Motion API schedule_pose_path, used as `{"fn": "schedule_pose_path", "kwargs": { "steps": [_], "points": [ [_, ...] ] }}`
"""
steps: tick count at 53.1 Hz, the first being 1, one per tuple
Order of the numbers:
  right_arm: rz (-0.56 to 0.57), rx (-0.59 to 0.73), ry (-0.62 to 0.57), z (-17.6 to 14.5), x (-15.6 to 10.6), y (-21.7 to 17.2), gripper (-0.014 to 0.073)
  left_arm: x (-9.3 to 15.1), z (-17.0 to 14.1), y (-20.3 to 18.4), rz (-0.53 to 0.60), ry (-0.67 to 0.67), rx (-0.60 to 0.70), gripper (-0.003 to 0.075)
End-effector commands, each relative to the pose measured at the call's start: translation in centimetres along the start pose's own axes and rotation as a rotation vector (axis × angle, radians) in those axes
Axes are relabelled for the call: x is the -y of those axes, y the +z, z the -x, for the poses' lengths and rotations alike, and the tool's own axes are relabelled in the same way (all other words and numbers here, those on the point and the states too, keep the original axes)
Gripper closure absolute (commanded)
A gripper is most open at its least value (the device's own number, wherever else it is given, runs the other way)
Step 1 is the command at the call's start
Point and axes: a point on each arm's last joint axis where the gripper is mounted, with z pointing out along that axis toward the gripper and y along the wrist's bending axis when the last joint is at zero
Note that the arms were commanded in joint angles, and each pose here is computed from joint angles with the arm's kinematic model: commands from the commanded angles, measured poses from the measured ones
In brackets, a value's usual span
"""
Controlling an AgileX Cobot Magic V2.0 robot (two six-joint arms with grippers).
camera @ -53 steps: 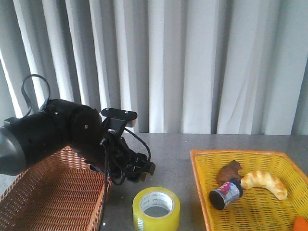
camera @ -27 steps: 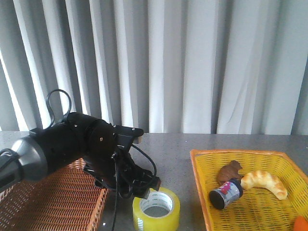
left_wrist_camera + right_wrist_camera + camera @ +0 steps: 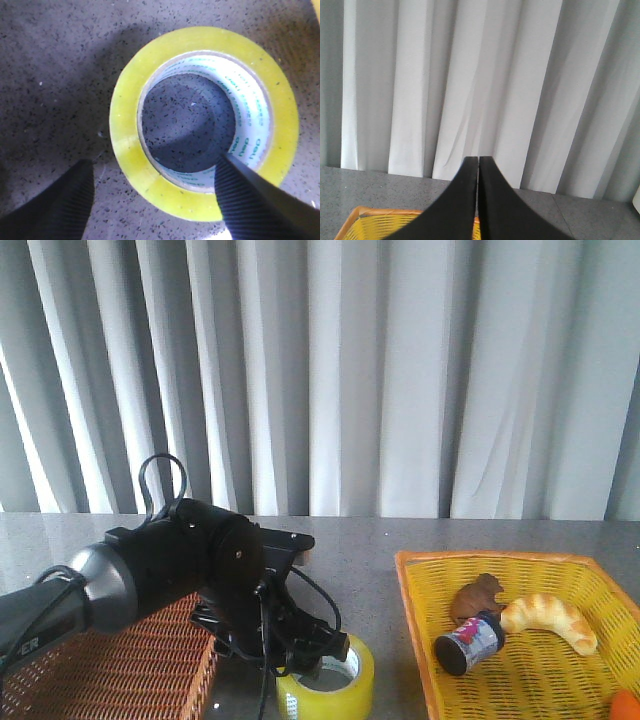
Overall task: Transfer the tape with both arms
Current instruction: 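Move the left gripper over the tape roll on the table, then lower the left gripper and grasp the tape roll rim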
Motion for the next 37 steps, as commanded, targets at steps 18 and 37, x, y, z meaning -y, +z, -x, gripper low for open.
{"fn": "schedule_pose_path", "kwargs": {
  "steps": [18,37],
  "points": [
    [0.001,0.068,-0.025,1.1,0.3,-0.4,0.06,0.5,1.3,-1.8,-0.027,-0.009,0.114,0.0253],
    [0.001,0.068,-0.025,1.1,0.3,-0.4,0.06,0.4,1.2,-0.4,-0.019,-0.01,0.092,0.0253]
  ]
}}
